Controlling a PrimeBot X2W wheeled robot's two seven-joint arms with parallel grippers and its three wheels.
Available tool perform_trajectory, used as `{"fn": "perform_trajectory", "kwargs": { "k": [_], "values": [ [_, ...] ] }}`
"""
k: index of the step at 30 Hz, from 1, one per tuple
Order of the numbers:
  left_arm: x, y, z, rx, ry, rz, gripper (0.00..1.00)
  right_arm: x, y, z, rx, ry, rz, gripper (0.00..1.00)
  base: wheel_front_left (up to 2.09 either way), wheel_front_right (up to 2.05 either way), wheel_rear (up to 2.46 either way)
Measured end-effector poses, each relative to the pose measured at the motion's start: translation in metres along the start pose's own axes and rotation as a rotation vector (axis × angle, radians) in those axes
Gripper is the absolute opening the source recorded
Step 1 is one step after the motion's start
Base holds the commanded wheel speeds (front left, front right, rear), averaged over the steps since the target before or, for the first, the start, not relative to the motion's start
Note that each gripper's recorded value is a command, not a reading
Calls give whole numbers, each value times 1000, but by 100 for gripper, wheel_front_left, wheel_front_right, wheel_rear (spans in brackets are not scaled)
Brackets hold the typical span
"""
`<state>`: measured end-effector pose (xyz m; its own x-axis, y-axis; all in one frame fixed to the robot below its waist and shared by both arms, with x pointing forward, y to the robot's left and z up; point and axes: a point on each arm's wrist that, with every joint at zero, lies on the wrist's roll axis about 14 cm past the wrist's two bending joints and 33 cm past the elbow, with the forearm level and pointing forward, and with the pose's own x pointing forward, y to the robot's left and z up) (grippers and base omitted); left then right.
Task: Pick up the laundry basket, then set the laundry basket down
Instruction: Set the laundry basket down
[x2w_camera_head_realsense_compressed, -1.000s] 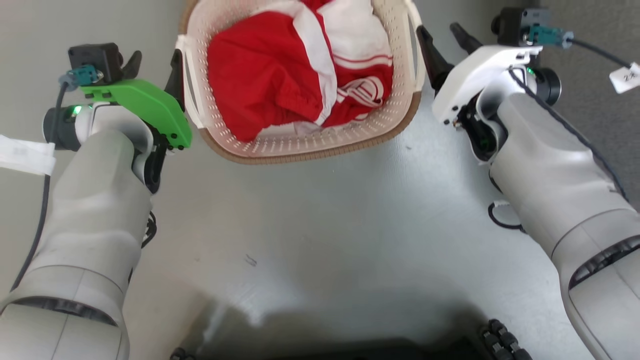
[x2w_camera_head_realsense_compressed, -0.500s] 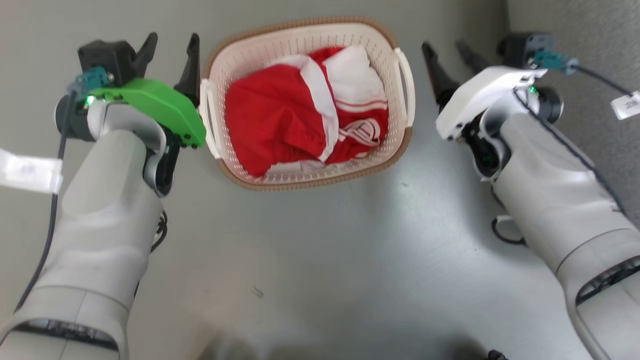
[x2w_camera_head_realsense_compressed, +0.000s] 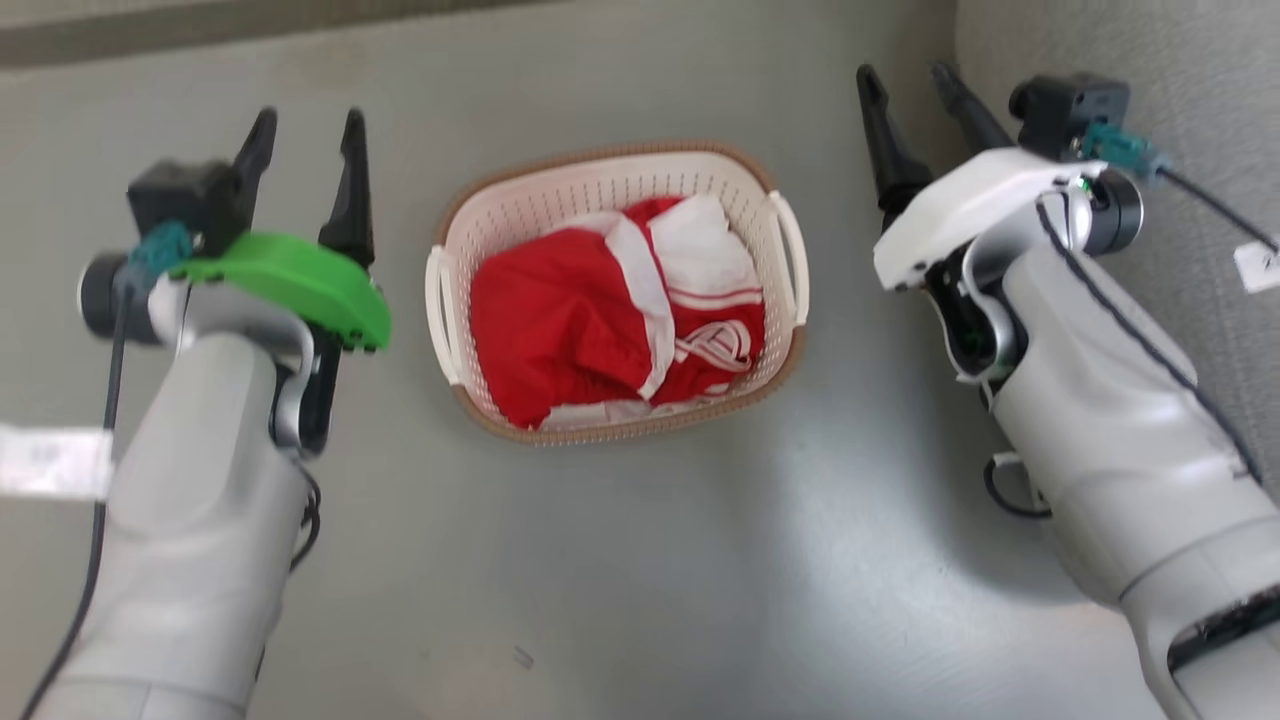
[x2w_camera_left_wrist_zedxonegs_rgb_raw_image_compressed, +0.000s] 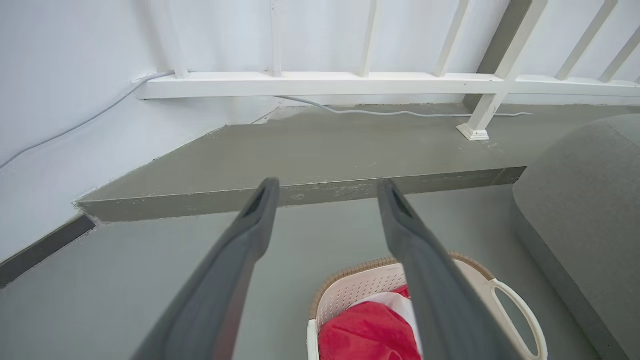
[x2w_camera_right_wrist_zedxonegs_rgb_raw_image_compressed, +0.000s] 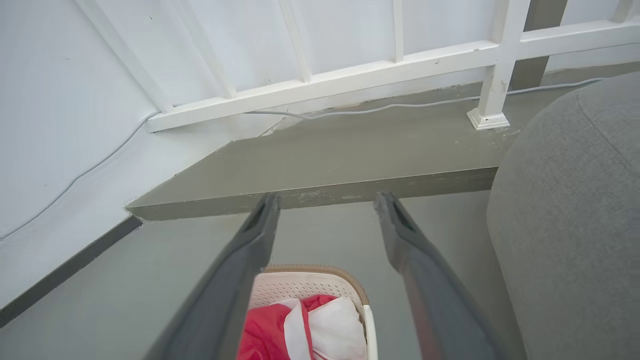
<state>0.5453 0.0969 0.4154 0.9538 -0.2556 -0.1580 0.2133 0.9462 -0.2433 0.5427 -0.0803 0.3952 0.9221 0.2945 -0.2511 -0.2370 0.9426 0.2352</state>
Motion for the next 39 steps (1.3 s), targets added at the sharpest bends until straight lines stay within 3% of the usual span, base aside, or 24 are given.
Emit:
{"fn": "perform_trajectory", "kwargs": {
  "k": [16,39],
  "values": [
    [-65,-16,30,22,-111,39,100,-71,8,34,-99,-142,-54,100,0,0,0],
    [-156,-45,32,62,-162,22,100,-154,18,33,-117,-211,-101,100,0,0,0]
  ]
}}
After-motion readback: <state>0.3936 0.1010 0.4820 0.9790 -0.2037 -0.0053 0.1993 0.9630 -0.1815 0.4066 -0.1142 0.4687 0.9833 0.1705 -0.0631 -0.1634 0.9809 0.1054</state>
